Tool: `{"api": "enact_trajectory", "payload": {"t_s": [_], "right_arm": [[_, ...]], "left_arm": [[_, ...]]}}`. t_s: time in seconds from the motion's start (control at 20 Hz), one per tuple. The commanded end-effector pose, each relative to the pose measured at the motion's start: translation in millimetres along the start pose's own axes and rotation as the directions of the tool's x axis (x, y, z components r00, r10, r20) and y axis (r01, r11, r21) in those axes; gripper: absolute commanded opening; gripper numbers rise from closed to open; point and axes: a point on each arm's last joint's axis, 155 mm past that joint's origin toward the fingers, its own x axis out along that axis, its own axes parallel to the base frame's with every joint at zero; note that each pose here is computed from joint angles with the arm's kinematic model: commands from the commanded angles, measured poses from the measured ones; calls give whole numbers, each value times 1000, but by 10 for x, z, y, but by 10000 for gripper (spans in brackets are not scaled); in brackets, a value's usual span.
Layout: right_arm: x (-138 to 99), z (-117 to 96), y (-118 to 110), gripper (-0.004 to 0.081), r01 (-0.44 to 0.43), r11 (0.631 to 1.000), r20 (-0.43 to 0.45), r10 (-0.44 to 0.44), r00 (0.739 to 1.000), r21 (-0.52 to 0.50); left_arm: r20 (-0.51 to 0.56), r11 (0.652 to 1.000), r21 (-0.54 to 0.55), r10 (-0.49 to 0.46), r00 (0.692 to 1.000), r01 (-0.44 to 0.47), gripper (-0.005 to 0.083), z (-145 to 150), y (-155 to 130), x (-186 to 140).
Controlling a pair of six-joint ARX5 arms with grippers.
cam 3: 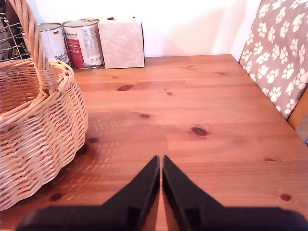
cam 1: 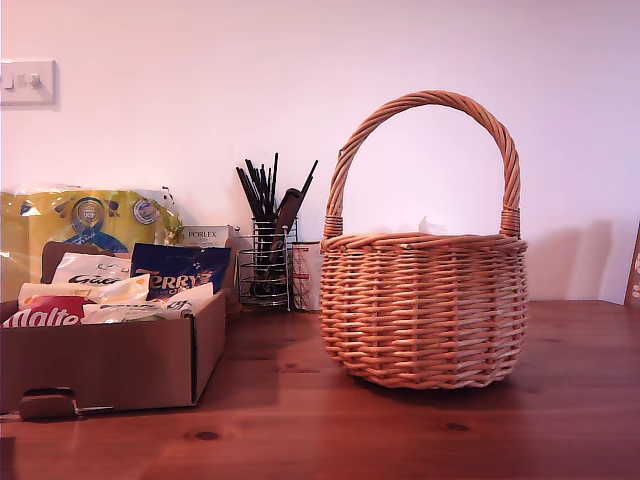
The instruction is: Move the bags of Easter eggs from the cardboard box on the left into the woven basket on the right side.
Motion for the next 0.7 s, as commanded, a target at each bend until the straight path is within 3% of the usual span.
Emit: {"api": "enact_trajectory", "payload": {"t_s": [0.0,0.45,0.65], "right_arm": [[8,-23,25,-12,-11,1000,1,11,1000,1],[8,-18,25,-12,-11,1000,3,11,1000,1],[-3,94,37,-12,-19,999,41,17,999,36]], "left_arm": [[-53,1000,3,-14,998,14,-11,-165,-28,5],[-53,1000,3,-15,998,15,-11,-163,-29,5],[20,996,-29,-83,996,84,-11,20,-155,2]]}}
